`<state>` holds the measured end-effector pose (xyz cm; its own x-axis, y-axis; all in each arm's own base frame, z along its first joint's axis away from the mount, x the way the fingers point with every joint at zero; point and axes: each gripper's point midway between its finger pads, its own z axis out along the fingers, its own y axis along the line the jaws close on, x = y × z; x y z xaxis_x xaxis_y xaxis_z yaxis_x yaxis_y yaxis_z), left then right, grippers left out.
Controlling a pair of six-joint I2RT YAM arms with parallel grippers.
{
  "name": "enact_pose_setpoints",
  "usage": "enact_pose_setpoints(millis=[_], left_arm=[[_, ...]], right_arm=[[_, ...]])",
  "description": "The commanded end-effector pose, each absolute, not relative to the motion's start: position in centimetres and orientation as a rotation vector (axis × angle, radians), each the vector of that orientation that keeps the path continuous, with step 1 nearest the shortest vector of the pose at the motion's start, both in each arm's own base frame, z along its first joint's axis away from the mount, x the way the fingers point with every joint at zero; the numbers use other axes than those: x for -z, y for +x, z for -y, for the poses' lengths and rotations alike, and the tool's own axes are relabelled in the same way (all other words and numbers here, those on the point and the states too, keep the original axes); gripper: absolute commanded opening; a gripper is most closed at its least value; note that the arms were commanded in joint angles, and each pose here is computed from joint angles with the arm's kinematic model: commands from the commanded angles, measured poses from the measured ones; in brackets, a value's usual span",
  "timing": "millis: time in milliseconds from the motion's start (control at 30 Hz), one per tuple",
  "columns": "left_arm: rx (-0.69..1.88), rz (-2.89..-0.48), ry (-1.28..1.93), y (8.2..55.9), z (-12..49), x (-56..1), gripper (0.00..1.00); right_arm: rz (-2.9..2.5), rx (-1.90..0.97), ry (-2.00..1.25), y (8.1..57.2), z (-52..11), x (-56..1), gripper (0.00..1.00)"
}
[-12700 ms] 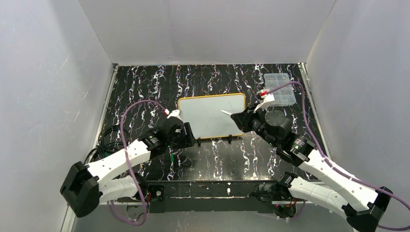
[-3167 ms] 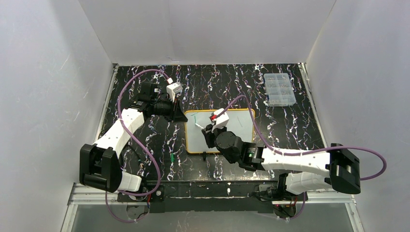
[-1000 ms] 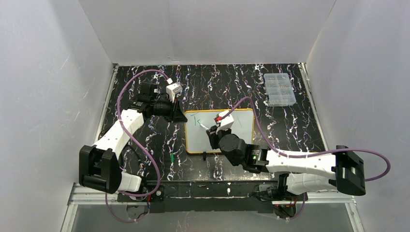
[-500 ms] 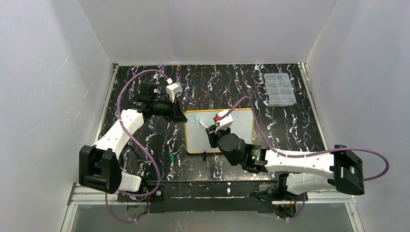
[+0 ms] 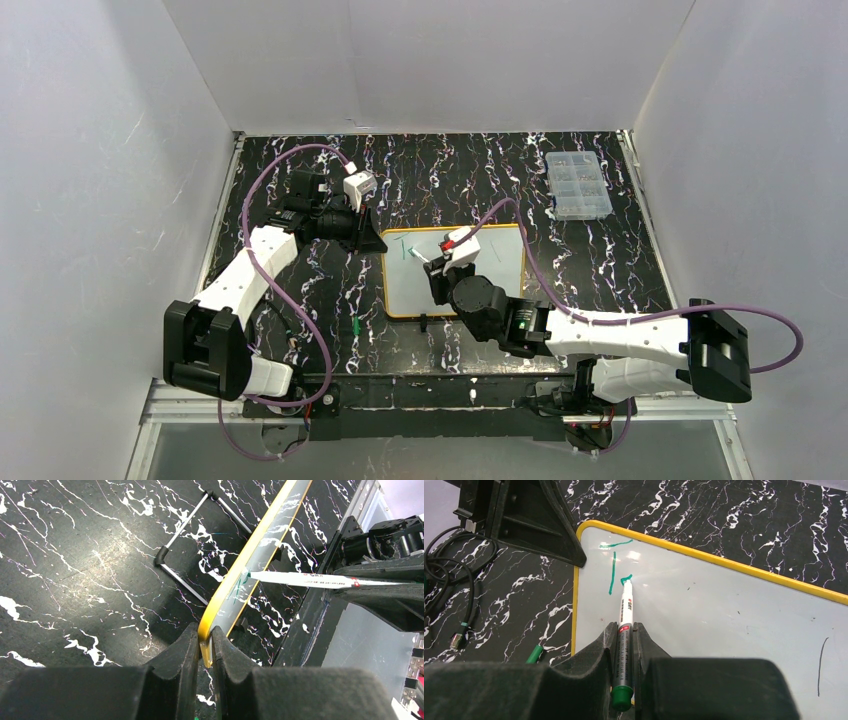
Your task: Write a sentence on the whiteboard
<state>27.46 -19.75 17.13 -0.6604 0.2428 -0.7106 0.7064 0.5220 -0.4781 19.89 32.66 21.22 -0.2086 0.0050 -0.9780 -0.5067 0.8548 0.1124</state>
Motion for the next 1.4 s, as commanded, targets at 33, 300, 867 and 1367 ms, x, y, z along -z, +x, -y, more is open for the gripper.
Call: enact_pose_setpoints(millis=[33, 300, 867, 1367], left_arm=[[1.039, -2.145, 0.791, 27.1, 19.5, -18.2, 0.00], [1.008, -2.157, 0.779, 27.4, 19.2, -18.0, 0.00], [1.012, -2.153, 0.778, 27.3, 19.3, -18.1, 0.00], [1.018, -2.151, 0.781, 27.2, 19.3, -18.1, 0.00]], right_arm=[[-1.678, -0.480, -0.311, 20.9, -32.7, -23.9, 0.01], [-1.654, -0.583, -0.334, 19.9, -33.0, -25.6, 0.01], [-1.707, -0.522, -0.318, 19.9, -31.3, -24.1, 0.01], [-1.725, -0.465, -0.303, 20.4, -31.0, -23.1, 0.01]])
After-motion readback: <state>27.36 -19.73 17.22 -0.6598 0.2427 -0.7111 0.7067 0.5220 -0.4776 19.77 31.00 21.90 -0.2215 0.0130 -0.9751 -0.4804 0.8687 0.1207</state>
